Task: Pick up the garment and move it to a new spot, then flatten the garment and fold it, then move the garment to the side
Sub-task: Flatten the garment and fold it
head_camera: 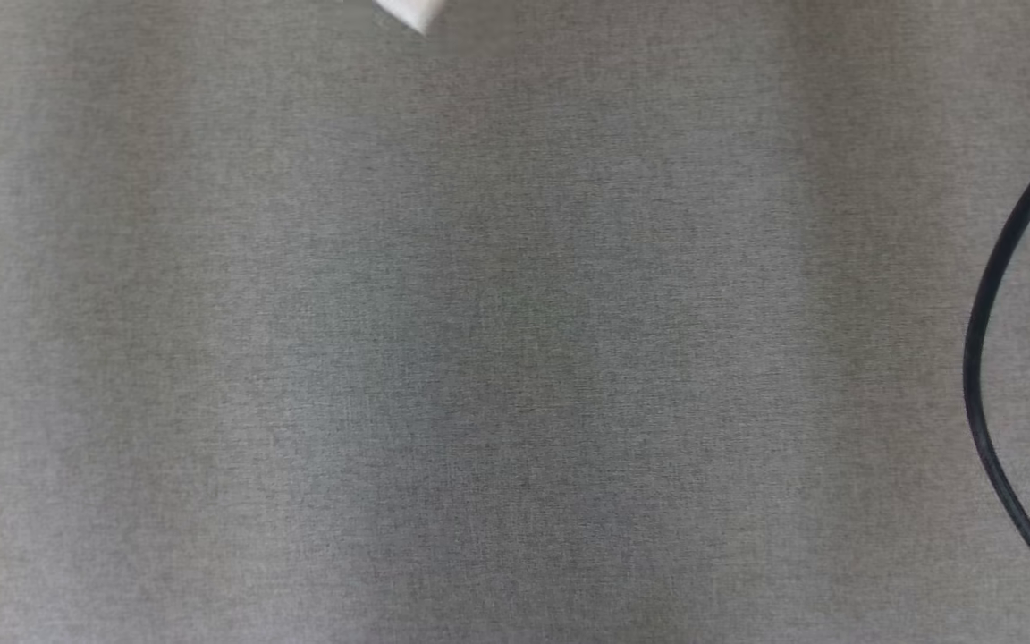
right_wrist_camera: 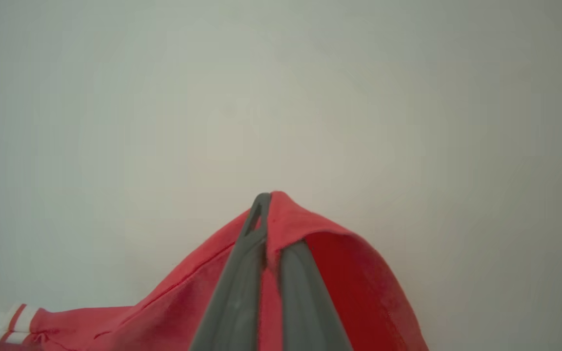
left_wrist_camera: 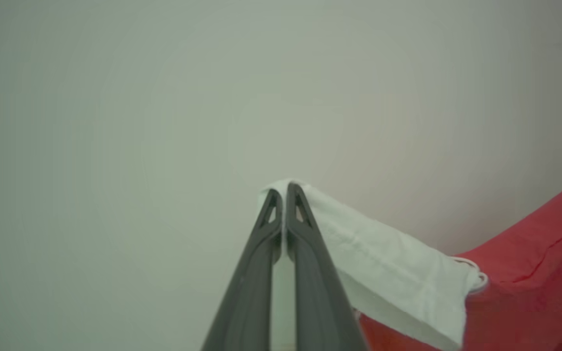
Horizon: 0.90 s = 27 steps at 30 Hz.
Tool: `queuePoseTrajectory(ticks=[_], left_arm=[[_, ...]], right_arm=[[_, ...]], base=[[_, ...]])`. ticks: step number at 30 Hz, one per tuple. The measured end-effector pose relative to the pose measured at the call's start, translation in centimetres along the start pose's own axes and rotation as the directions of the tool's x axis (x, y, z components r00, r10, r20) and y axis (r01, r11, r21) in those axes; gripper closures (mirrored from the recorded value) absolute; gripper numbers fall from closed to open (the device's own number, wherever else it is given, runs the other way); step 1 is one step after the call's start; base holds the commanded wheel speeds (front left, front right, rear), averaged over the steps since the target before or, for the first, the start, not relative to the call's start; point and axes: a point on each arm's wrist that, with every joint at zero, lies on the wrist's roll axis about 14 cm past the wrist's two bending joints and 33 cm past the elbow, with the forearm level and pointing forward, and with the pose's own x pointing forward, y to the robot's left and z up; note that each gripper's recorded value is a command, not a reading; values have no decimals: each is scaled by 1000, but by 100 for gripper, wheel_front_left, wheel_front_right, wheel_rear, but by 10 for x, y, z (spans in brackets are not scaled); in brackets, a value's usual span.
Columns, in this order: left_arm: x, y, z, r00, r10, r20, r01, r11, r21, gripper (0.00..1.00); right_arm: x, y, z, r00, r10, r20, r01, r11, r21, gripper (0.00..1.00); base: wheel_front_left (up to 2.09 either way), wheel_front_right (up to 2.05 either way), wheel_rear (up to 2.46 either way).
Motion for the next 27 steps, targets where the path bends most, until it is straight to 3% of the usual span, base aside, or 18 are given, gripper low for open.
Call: queuePoseTrajectory(ticks=[6,14,19,27], left_arm=[[4,-6,-8,1000,-19,24,19,1000,3,100],[-12,-12,-49,1000,-25,2,25,998,-65,100],[-41,-13,-78,998,-22,-50,16,993,-115,100],[-96,-12,-88,996,10,-88,-28,978,-209,100]], right_arm=[[2,-4,-18,1000,18,-13,-18,1000,-20,100],[-23,4,-83,986,94,-137,-91,995,29,100],[-58,19,-116,966,149,-211,-133,987,84,100],[-123,40,-137,935,205,-288,-163,973,162,100]], base=[[0,0,0],[0,0,0],[0,0,0],[0,0,0]])
